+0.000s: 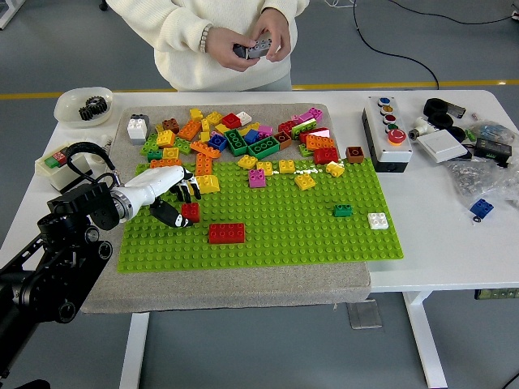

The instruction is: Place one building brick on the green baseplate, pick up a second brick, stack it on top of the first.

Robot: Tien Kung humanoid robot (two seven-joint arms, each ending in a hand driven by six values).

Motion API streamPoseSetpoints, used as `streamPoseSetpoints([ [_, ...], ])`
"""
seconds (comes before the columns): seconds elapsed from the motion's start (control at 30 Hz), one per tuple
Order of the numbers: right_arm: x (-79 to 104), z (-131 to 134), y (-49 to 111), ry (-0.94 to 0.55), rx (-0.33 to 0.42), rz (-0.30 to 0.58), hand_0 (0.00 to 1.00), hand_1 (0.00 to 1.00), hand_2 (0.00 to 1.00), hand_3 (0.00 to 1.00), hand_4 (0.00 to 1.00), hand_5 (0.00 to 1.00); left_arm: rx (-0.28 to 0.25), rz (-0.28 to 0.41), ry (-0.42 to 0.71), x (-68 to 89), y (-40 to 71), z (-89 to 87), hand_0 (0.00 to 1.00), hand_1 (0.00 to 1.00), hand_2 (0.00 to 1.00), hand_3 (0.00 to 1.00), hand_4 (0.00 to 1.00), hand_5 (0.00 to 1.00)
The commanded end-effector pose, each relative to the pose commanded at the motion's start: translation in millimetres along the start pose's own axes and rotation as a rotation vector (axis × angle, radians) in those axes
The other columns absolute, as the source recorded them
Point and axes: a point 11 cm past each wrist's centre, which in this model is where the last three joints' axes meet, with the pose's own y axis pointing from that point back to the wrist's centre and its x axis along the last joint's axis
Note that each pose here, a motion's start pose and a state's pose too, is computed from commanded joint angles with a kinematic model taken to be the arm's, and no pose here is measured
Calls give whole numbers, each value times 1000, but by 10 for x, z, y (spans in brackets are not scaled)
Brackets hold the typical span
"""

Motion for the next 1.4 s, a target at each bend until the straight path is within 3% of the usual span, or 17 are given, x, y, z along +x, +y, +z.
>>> streamPoseSetpoints([
  [0.5, -1, 4, 0, -1, -1, 0, 747, 656, 726, 622, 864, 346, -7, -16, -4, -45, -9, 8, 577, 467, 469, 536, 965, 2],
  [1.4, 8, -5, 1, -8, 2, 1, 748, 656, 726, 622, 864, 345, -15, 17, -2, 46, -7, 28, 570, 441, 443, 521, 926, 2],
])
